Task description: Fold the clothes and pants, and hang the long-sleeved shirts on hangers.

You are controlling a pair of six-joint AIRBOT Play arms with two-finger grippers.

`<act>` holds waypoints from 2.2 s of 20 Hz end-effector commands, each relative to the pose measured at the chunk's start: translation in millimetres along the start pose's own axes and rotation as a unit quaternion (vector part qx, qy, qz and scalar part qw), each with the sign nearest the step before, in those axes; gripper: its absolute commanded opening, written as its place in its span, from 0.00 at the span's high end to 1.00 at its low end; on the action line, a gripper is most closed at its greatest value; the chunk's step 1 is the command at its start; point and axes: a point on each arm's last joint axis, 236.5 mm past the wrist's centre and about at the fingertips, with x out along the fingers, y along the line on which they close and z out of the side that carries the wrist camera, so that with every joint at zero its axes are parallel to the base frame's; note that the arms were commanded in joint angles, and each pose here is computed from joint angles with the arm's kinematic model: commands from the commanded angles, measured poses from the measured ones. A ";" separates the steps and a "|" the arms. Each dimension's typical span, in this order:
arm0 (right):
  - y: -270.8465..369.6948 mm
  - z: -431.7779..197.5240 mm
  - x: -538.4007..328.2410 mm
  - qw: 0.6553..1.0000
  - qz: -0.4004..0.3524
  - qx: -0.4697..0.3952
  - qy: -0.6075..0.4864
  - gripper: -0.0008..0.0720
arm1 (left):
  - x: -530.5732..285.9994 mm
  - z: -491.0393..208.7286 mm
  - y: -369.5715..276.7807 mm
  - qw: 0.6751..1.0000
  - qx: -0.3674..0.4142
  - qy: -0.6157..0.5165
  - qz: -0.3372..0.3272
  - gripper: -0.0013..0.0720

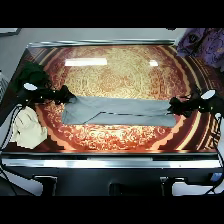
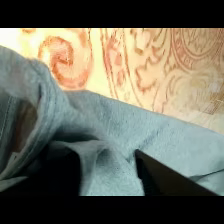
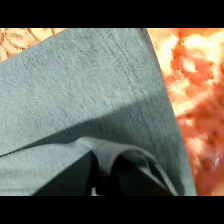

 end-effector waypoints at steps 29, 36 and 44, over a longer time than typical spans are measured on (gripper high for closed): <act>-9.9 -22.3 36.7 0.977 0.136 -0.005 0.163 0.56 | -104.4 29.3 -41.0 0.969 0.174 -0.043 0.168 0.18; 14.0 13.4 -44.8 0.994 0.076 -0.025 0.076 0.94 | -37.6 -12.9 -95.3 0.985 0.158 0.012 0.064 0.96; 65.6 31.1 -199.9 0.998 0.031 -0.034 -0.052 0.94 | 121.7 -156.7 -241.1 0.982 0.101 0.094 -0.132 0.96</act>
